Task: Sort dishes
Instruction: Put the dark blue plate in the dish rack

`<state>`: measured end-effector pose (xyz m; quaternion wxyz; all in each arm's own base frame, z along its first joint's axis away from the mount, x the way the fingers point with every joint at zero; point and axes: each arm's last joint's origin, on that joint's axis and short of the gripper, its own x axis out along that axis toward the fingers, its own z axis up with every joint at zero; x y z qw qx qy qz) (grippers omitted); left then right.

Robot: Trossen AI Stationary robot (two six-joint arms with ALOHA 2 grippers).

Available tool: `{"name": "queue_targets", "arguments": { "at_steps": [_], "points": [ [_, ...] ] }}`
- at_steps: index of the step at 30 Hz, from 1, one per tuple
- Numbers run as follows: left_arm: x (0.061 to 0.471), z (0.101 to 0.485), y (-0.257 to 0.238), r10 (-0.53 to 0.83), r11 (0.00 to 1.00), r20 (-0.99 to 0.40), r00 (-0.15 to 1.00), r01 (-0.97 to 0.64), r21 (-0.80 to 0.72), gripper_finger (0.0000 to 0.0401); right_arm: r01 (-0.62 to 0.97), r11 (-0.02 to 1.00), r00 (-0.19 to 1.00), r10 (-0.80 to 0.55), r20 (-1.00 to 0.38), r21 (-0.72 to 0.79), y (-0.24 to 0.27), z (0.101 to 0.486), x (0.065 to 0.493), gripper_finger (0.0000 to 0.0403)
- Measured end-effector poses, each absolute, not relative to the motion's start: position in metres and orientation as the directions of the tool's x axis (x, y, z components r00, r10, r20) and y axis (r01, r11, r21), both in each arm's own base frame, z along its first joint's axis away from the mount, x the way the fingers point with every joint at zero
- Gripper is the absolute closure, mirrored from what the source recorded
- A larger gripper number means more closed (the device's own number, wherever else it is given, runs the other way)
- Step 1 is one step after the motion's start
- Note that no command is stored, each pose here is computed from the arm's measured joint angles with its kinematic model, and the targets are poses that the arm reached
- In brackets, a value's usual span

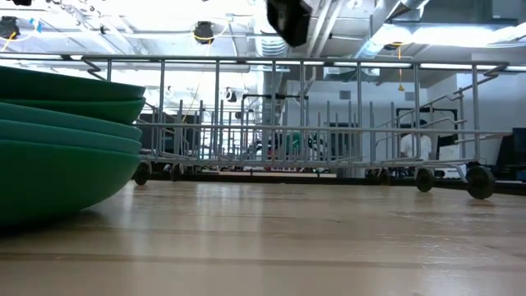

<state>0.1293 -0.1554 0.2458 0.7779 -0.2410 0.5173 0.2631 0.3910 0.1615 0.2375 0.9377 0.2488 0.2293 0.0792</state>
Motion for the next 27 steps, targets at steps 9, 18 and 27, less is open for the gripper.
{"name": "queue_targets", "arguments": {
  "at_steps": [9,18,27],
  "points": [
    [0.13,0.246,-0.155,0.165,0.745,-0.927,0.336,-0.658,-0.106,0.0388,0.11,0.903,0.789,0.175,-0.588,0.416,0.175,0.233,0.428,0.0188],
    [0.131,0.246,-0.157,0.152,0.746,-0.923,0.353,-0.653,-0.127,0.0388,0.229,0.926,0.683,0.065,-0.727,0.299,0.17,0.208,0.448,0.0206],
    [0.132,0.246,-0.158,0.143,0.751,-0.919,0.367,-0.645,-0.141,0.0388,0.262,0.927,0.7,0.008,-0.714,0.268,0.165,0.207,0.452,0.0239]
  ]
}}
